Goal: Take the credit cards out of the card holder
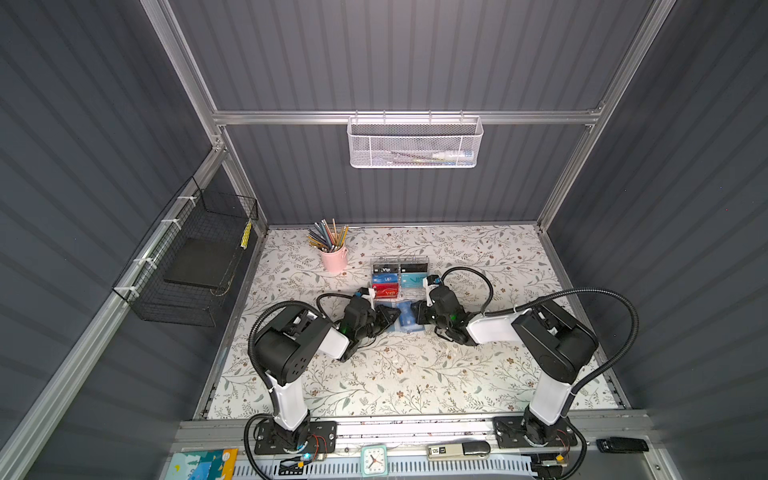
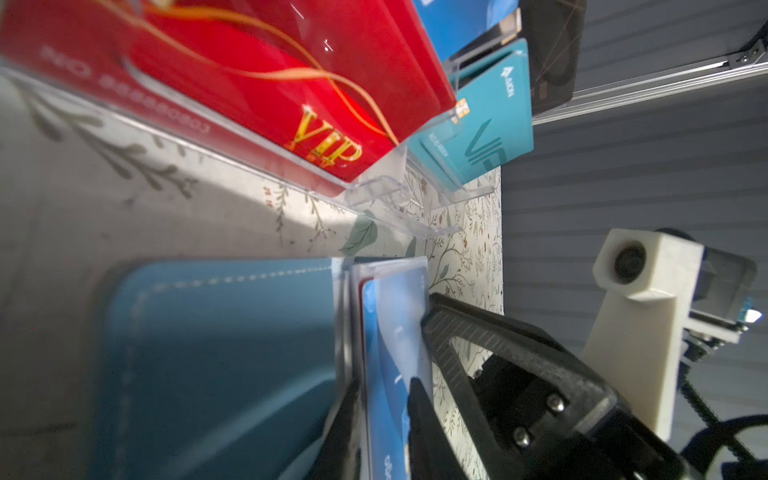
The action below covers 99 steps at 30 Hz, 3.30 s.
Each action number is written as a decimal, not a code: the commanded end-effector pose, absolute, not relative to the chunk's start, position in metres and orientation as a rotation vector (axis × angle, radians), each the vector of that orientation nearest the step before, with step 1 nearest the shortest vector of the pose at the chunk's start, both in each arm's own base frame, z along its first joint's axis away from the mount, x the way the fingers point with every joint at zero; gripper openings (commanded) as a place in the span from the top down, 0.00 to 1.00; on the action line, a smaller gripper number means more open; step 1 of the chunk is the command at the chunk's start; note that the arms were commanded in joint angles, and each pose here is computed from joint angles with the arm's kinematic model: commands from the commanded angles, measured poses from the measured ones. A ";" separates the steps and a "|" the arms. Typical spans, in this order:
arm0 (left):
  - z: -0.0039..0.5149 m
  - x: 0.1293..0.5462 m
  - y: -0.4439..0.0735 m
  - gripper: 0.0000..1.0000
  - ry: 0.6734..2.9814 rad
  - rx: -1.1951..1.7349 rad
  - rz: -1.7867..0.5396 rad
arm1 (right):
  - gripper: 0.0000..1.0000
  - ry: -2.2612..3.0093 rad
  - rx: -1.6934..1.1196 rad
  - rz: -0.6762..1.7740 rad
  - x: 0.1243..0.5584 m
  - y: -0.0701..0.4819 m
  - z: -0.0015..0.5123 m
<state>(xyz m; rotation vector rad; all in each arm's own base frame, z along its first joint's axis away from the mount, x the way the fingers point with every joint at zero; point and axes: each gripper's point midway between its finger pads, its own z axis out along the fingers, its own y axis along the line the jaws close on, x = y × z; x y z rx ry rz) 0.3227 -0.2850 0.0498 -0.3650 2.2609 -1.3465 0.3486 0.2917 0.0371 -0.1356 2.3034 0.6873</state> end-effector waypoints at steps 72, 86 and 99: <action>0.093 0.340 -0.304 0.80 2.105 -0.332 -1.442 | 0.79 2.710 -0.228 0.555 0.270 0.259 -0.059; 0.097 0.348 -0.310 0.80 2.090 -0.335 -1.452 | 0.79 2.715 -0.233 0.559 0.269 0.259 -0.059; 0.105 0.350 -0.313 0.83 2.062 -0.327 -1.469 | 0.79 2.719 -0.229 0.570 0.268 0.260 -0.062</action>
